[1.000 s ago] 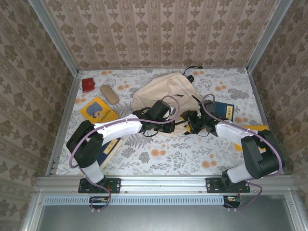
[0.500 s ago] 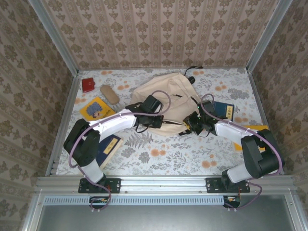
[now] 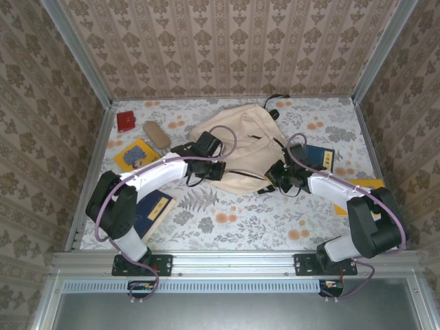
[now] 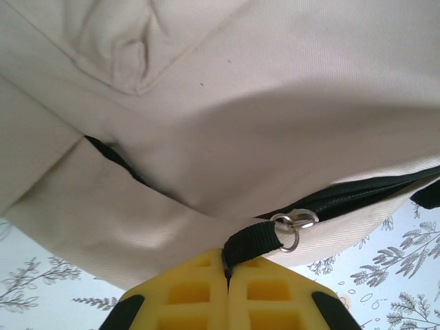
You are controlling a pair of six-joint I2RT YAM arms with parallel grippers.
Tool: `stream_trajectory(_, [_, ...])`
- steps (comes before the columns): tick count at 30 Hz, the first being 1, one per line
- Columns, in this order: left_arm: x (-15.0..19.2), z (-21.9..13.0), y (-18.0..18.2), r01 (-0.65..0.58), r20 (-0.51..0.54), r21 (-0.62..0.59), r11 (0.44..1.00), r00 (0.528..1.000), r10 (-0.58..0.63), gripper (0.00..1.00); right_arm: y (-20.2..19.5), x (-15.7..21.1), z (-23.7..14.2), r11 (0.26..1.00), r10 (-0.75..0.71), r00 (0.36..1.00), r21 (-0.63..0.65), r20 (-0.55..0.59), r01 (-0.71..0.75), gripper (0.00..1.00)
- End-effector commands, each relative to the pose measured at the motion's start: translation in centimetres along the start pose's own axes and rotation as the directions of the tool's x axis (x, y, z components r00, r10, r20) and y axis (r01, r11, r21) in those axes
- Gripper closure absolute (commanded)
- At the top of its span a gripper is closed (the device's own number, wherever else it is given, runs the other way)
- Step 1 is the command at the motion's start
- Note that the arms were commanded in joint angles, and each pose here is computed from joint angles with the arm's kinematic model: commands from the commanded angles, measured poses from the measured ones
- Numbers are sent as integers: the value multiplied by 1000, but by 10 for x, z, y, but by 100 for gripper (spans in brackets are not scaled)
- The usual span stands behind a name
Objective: Pack the student bag
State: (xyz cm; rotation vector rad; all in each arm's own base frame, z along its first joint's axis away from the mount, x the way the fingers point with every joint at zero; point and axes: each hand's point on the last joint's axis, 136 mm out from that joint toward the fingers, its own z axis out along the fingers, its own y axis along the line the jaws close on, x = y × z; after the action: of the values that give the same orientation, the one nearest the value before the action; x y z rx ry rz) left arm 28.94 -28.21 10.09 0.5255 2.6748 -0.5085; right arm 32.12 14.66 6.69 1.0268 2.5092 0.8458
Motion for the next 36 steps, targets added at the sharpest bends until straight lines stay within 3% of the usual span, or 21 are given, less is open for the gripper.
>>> stream_trajectory(1, [-1, -17, 31, 28, 20, -71, 997, 999, -26, 100, -20, -11, -11, 994, -26, 997, 108, 73, 19, 92])
stream_trajectory(10, [-10, 8, 54, 74, -11, -103, 992, 997, -76, 100, -36, -7, -9, 989, -29, 998, 145, 63, 19, 93])
stream_trajectory(17, [-5, 29, 46, 25, -89, -39, 999, 996, -29, 100, -39, -16, -14, 983, -66, 994, 179, 83, 50, 93])
stream_trajectory(26, [-10, 40, 86, 85, -98, -224, 971, 989, -109, 100, -49, -27, -19, 969, -90, 990, 241, 113, 61, 94])
stream_trajectory(30, [-8, 47, 80, 77, -125, -187, 979, 987, -101, 100, -48, -27, -18, 970, -99, 989, 233, 110, 71, 93])
stream_trajectory(31, [-7, 48, 73, 66, -127, -156, 986, 988, -86, 100, -43, -26, -18, 974, -106, 989, 210, 103, 83, 91])
stream_trajectory(34, [-7, 46, 39, 7, -108, -3, 1000, 994, -7, 100, -11, -17, -19, 988, -141, 989, 65, 54, 137, 67])
stream_trajectory(36, [-8, 38, 16, -22, -85, 89, 996, 996, 29, 100, 0, -11, -28, 989, -142, 989, 40, 29, 141, 55])
